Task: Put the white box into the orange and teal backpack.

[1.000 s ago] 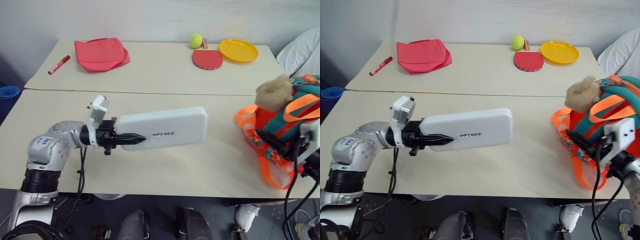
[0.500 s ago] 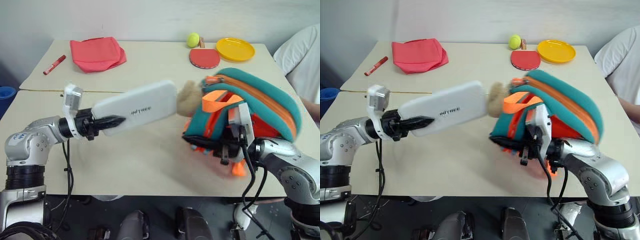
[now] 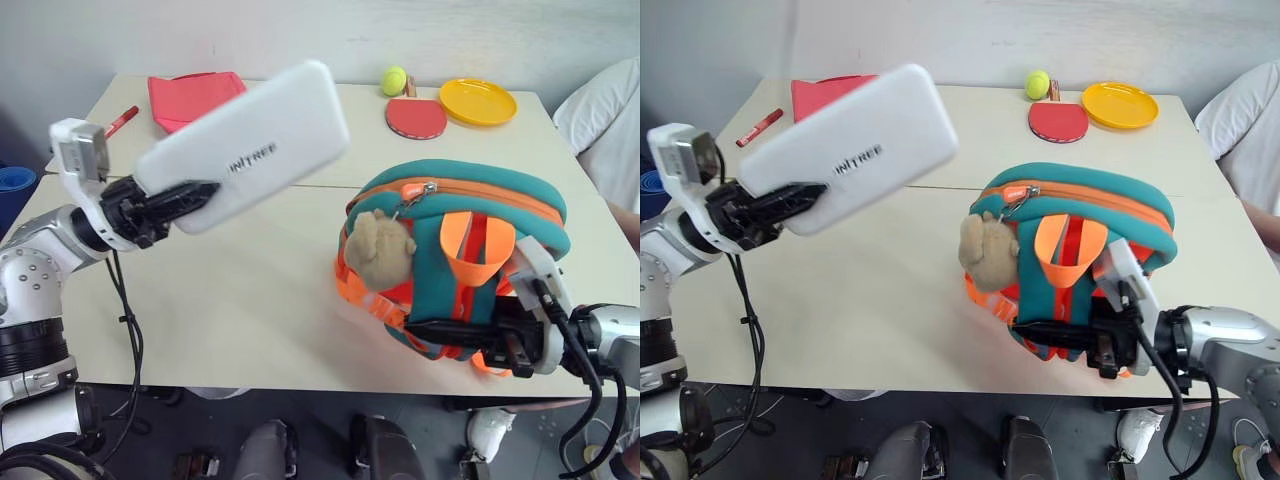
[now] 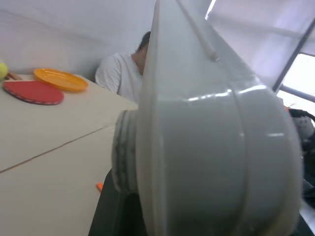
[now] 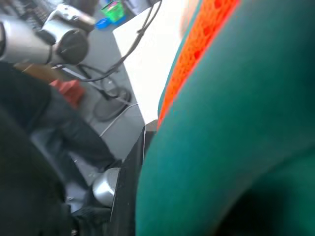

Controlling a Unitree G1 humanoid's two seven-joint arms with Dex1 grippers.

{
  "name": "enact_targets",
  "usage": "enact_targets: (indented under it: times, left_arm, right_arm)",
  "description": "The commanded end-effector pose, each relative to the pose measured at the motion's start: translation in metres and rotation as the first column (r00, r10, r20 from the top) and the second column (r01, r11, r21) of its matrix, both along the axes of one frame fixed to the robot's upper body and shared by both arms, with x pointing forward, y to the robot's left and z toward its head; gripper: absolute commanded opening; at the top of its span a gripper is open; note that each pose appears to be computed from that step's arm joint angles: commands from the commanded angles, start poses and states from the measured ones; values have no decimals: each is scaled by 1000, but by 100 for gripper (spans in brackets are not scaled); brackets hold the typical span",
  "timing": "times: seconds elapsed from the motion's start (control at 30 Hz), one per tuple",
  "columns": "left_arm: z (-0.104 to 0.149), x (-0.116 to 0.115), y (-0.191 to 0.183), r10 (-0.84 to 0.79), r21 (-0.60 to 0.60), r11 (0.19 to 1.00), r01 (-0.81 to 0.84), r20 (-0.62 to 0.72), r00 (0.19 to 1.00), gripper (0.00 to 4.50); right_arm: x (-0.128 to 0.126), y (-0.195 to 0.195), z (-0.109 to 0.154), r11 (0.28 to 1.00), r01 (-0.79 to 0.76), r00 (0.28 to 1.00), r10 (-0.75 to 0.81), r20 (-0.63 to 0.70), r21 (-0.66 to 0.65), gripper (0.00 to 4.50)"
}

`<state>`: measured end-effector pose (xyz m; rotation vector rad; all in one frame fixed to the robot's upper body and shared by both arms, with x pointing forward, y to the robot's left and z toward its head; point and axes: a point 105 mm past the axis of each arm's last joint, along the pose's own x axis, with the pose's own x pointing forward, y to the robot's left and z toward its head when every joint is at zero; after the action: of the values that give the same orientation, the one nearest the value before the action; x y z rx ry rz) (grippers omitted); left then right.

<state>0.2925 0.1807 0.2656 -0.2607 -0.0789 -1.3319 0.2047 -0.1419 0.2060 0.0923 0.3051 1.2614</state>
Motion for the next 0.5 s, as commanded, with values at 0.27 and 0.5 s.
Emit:
enact_targets:
  times: [0.27, 0.5]
  left_arm:
    - [-18, 12, -62, -221, 354, 918, 177, 87, 971, 128]
    - [-19, 28, -59, -215, 517, 846, 134, 99, 972, 128]
  right_arm:
    - [-1, -28, 4, 996, 6, 999, -11, -50, -94, 4]
    - [-4, -36, 3, 993, 60, 997, -65, -46, -98, 4]
